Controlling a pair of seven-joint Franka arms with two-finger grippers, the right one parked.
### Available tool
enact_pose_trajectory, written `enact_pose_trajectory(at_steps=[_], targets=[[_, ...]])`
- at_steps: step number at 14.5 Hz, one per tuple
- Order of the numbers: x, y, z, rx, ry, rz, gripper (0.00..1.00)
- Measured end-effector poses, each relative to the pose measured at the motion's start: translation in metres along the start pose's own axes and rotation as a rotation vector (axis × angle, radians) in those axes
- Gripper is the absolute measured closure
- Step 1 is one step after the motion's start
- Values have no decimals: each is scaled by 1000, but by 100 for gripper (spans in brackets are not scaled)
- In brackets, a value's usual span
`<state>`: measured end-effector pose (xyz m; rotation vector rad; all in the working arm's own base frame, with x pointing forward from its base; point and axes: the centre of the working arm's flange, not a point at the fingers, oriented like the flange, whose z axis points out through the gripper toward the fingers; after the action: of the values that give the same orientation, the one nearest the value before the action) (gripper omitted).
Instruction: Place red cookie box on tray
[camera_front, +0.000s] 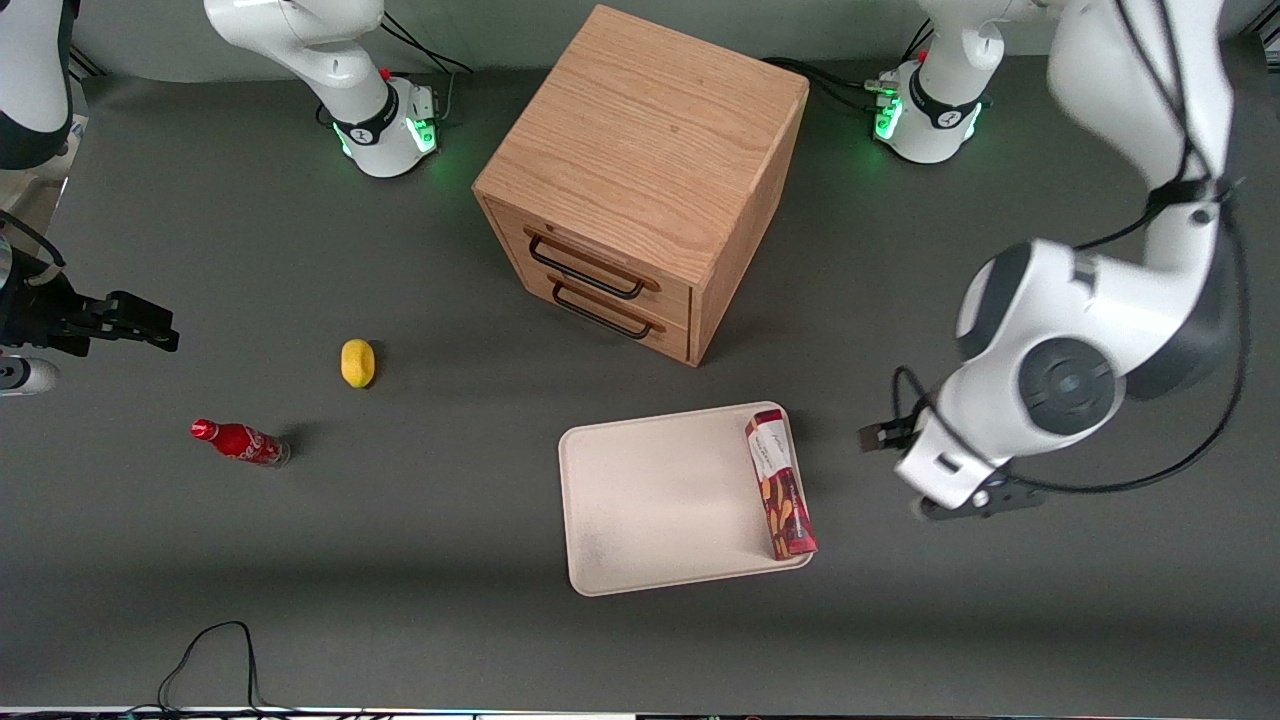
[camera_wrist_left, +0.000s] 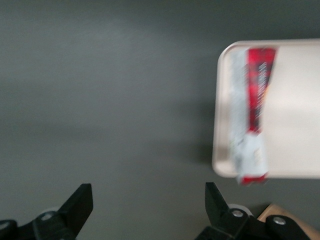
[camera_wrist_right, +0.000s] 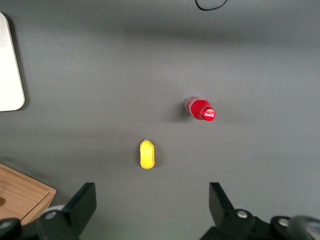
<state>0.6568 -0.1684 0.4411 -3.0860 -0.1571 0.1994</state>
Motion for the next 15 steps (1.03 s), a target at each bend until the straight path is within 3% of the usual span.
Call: enact_pose_trajectory(at_steps=[3, 5, 8, 12, 15], targets=[[-39, -81, -34, 7, 3, 48, 0], [-72, -131, -59, -21, 15, 41, 0], [-113, -176, -86, -33, 30, -13, 0], [-119, -206, -97, -44, 34, -52, 0], [-115, -206, -102, -26, 48, -50, 0]])
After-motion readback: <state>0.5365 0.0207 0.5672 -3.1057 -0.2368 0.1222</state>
